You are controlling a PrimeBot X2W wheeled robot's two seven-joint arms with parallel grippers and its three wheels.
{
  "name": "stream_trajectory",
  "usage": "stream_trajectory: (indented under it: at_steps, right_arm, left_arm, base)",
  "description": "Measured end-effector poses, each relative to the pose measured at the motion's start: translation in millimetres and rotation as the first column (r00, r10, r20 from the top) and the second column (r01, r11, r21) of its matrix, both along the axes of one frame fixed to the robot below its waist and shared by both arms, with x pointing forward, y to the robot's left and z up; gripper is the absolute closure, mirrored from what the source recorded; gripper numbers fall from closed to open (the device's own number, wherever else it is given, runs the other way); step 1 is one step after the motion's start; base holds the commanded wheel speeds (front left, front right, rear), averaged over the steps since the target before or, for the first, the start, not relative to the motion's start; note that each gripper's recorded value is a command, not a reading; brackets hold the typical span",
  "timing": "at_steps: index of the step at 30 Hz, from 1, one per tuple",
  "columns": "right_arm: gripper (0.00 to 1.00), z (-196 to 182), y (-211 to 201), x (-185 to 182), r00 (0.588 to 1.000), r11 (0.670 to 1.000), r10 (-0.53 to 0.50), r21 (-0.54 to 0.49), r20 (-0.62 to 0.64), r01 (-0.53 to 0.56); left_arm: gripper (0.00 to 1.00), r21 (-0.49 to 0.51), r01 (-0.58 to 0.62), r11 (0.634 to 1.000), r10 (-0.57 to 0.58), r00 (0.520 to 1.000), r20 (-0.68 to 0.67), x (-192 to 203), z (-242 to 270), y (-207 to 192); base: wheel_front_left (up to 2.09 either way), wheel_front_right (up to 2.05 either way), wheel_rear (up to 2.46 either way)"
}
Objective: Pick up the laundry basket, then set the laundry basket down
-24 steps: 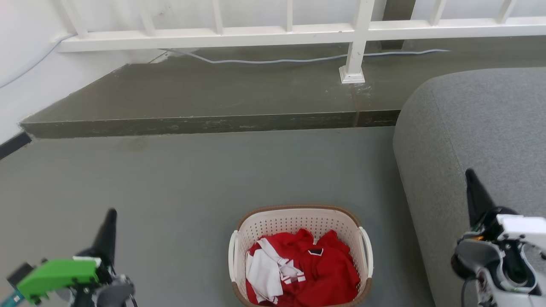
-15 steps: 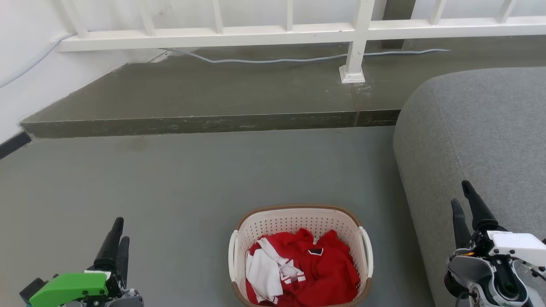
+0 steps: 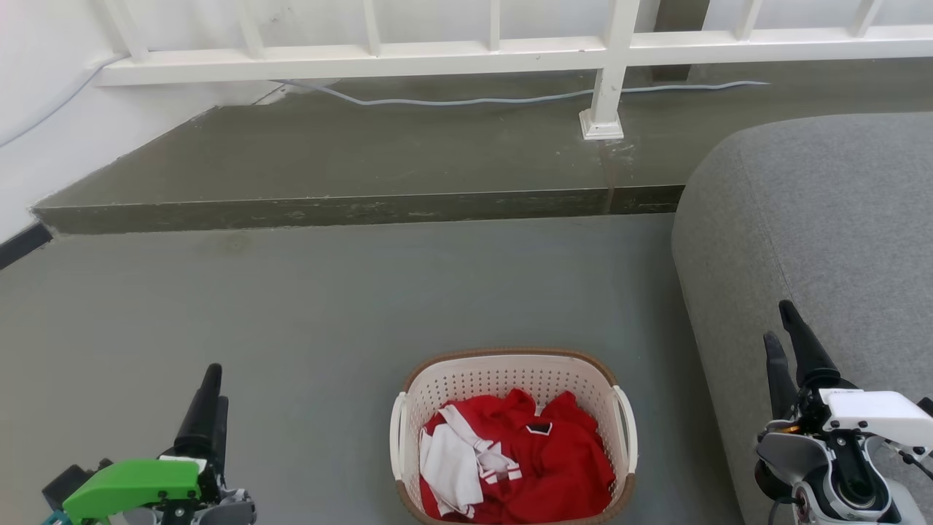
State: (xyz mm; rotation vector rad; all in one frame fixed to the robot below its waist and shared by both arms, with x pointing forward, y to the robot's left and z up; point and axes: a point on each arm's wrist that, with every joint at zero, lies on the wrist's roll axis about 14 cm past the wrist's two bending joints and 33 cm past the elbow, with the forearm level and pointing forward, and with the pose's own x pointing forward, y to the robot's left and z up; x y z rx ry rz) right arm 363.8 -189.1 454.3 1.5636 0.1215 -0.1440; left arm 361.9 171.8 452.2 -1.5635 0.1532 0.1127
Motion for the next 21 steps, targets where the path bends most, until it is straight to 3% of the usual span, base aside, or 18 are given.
stream_trajectory:
  at_steps: [11, 21]
  right_arm:
    - [0.0, 5.5, 2.9, 2.8, 1.0, 0.994, 0.026, -0.111, 0.013, -0.024]
    - [0.0, 11.1, 16.1, 5.0, 0.994, 0.956, 0.103, -0.279, 0.024, -0.093]
  left_arm:
    - [0.0, 0.133, 0.046, 0.99, -0.05, 0.999, 0.022, 3.3, 6.7, -10.3]
    - [0.0, 0.289, 0.056, 0.956, -0.071, 0.997, 0.043, 5.2, 13.0, -9.7]
  base:
    - [0.0, 0.0, 0.0]
    - [0.0, 0.0, 0.0]
